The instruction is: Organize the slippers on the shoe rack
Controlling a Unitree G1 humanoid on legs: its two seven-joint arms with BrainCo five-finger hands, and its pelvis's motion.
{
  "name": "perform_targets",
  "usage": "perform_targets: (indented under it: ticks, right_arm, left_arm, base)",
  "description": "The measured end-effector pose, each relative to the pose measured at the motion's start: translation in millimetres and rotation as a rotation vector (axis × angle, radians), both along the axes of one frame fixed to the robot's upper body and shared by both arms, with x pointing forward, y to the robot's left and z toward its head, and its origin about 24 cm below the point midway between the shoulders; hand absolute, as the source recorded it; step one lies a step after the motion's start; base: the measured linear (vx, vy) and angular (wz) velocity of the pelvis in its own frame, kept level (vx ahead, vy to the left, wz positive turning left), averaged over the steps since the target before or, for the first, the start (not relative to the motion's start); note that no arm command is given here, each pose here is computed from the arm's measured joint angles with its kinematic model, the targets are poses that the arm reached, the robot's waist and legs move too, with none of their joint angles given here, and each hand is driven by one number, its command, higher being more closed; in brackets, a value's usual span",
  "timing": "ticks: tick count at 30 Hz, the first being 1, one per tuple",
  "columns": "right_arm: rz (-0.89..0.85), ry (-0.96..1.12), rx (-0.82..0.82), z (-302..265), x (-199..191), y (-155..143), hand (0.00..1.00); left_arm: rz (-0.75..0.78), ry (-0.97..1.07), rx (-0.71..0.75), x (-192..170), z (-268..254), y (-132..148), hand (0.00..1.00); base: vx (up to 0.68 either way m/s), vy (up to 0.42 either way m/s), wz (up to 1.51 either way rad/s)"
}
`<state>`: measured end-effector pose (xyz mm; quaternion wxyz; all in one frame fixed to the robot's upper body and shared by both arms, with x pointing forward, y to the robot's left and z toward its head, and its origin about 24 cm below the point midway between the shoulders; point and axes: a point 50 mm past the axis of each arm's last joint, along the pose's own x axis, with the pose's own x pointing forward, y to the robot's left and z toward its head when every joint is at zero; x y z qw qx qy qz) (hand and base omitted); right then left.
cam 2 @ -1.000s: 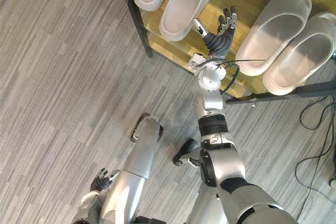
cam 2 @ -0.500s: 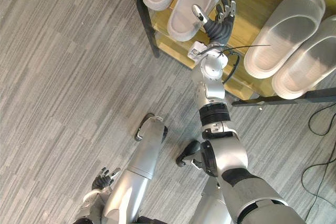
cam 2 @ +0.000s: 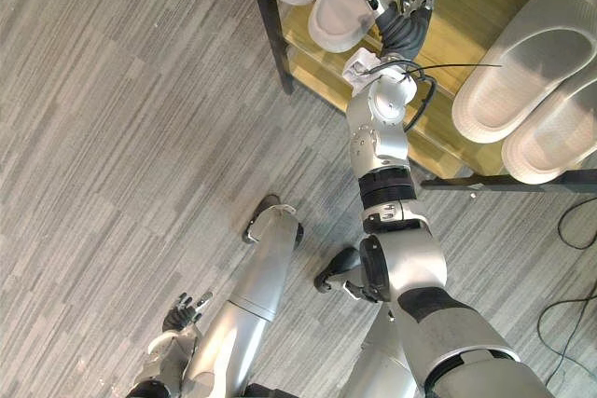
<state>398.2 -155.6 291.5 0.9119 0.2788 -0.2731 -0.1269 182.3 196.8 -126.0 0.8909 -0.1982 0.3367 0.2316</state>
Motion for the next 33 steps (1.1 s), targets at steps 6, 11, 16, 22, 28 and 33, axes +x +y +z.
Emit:
perform_targets:
  ticks: [6,11,16,22,28,33]
  right_arm:
    - [-0.015,-0.031,0.011,15.5,-1.1,-8.9,0.00]
    - [-0.009,-0.001,-0.032,16.4,2.5,-4.9,0.00]
    - [-0.007,0.056,-0.157,9.7,6.8,5.0,0.00]
    - [0.017,0.097,-0.239,-2.4,8.6,21.1,0.00]
    - [0.025,0.073,-0.277,-19.2,-1.2,30.5,0.00]
    - [0.050,-0.050,-0.315,-15.2,-22.9,43.8,0.00]
  left_arm:
    - [0.030,-0.004,-0.028,4.0,0.0,-4.3,0.00]
    - [0.029,0.003,-0.039,5.2,-0.8,-7.3,0.00]
    - [0.039,-0.011,-0.056,12.7,1.9,-8.1,0.00]
    - [0.077,-0.035,-0.072,18.0,5.4,-3.9,0.00]
    - [0.065,-0.073,-0.073,23.3,10.2,-2.4,0.00]
    - [0.063,-0.069,-0.065,19.9,10.1,3.6,0.00]
  base:
    - [0.01,0.037,0.03]
    - [0.01,0.050,-0.10]
    - [0.00,0.054,-0.17]
    - [0.00,0.076,-0.13]
    - [0.00,0.069,-0.07]
    - [0.01,0.026,-0.03]
